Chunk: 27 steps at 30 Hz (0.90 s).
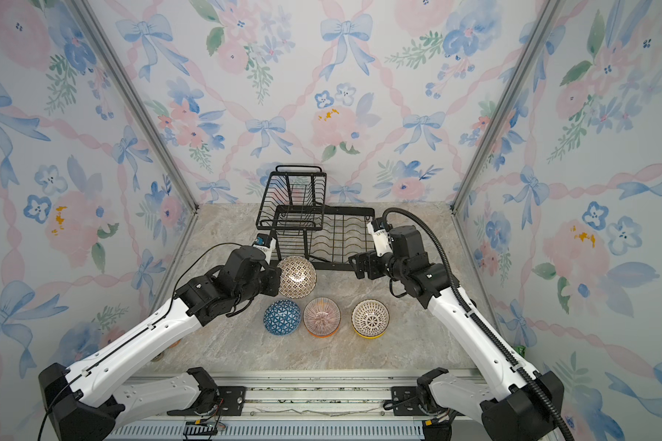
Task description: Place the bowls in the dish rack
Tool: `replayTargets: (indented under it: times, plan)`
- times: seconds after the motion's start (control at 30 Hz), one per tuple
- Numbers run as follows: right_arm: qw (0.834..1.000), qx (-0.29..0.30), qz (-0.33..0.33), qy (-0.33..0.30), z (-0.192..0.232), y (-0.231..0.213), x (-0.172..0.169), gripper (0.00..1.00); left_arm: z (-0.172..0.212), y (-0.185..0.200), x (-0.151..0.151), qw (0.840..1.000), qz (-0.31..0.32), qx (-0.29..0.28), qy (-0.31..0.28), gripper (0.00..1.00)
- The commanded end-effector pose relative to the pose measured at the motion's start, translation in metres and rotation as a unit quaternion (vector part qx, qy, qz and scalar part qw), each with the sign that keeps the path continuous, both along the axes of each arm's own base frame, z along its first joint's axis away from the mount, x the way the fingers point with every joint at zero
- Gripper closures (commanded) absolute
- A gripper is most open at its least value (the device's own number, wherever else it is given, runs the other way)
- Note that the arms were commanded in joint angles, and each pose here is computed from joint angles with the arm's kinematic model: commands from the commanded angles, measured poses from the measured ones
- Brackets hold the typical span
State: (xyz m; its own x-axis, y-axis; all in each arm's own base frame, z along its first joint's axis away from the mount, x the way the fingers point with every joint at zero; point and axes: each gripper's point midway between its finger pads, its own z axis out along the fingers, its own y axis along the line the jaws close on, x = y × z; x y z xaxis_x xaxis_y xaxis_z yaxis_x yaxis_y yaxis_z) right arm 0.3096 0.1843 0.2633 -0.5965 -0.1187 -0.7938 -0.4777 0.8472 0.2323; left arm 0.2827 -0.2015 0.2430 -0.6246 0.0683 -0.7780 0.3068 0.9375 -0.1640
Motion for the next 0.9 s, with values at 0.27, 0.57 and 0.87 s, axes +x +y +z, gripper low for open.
replayTargets:
  times: [0.27, 0.57, 0.87]
  plan:
    - [0.998, 0.041, 0.045, -0.011, 0.034, 0.031, -0.037, 0.01, 0.04, -0.056, 0.025, 0.992, -0.037, -0.056, -0.109, 1.0]
    - [1.0, 0.026, 0.011, -0.004, 0.022, 0.038, -0.024, 0.21, 0.052, -0.084, 0.03, 0.985, -0.063, -0.088, -0.133, 1.0]
    - [0.999, 0.035, -0.029, 0.008, 0.012, 0.037, -0.01, 0.44, 0.054, -0.098, 0.031, 0.982, -0.077, -0.103, -0.141, 1.0]
